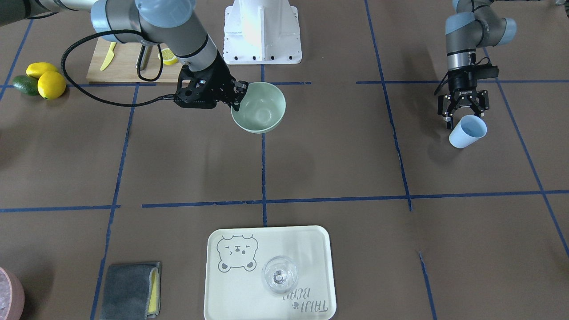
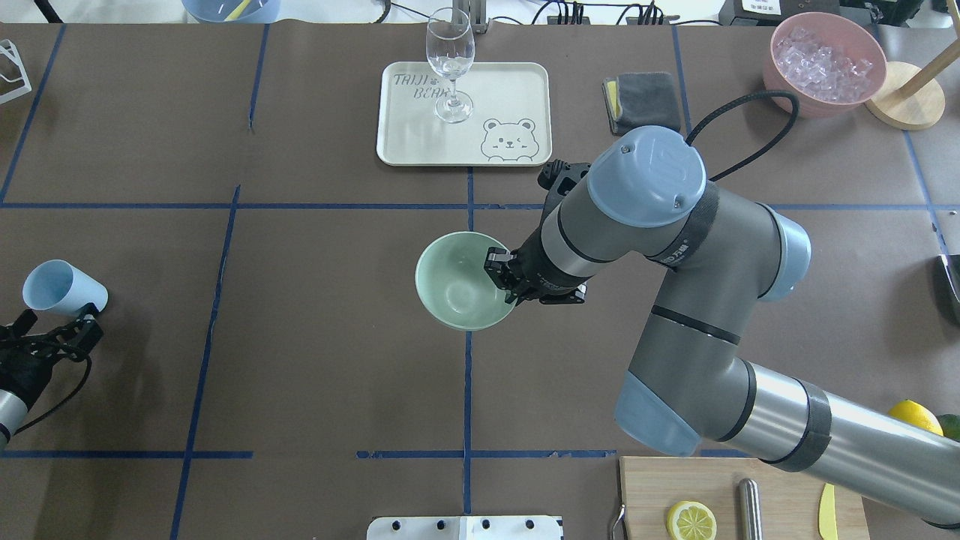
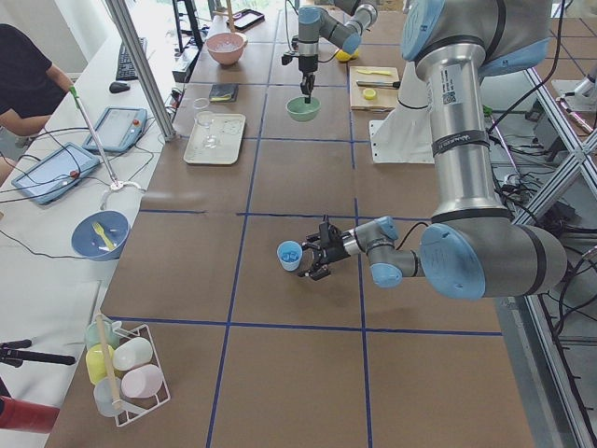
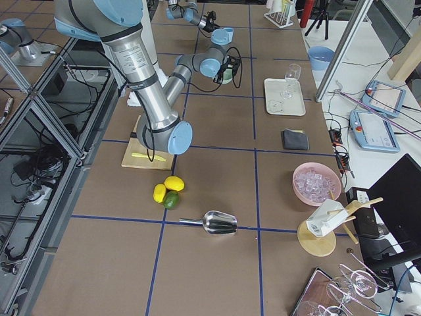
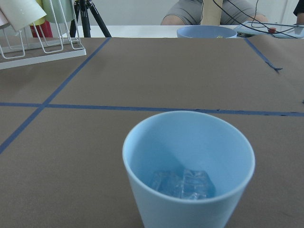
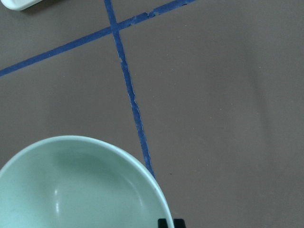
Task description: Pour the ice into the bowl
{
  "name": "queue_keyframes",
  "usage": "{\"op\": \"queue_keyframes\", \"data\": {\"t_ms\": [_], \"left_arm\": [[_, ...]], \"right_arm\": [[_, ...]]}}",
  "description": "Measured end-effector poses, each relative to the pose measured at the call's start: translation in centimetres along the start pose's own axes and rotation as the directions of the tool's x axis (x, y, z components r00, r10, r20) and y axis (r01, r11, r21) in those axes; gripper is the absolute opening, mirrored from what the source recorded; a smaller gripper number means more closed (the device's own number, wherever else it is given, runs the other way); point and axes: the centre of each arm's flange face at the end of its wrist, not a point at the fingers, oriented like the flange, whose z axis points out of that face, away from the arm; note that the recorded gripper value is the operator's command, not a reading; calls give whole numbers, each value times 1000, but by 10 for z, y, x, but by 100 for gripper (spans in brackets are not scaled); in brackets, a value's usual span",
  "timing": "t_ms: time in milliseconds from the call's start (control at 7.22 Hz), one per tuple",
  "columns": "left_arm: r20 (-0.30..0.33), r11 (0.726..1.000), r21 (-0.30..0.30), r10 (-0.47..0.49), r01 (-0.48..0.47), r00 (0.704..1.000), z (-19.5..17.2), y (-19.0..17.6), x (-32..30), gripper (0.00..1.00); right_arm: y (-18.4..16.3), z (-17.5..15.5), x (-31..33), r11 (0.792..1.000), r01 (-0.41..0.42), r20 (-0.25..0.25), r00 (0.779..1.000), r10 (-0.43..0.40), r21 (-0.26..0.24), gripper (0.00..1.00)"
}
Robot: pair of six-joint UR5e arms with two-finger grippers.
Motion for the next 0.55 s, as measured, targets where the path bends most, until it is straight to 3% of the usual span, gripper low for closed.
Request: {"op": "queue_keyframes", "data": {"t_ms": [554], "left_arm": [[13,999,36,0,-1,1000,16,-10,10,97]], "right_arm": [[12,12,-3,1000,13,-9,1000,-13,5,0]]}}
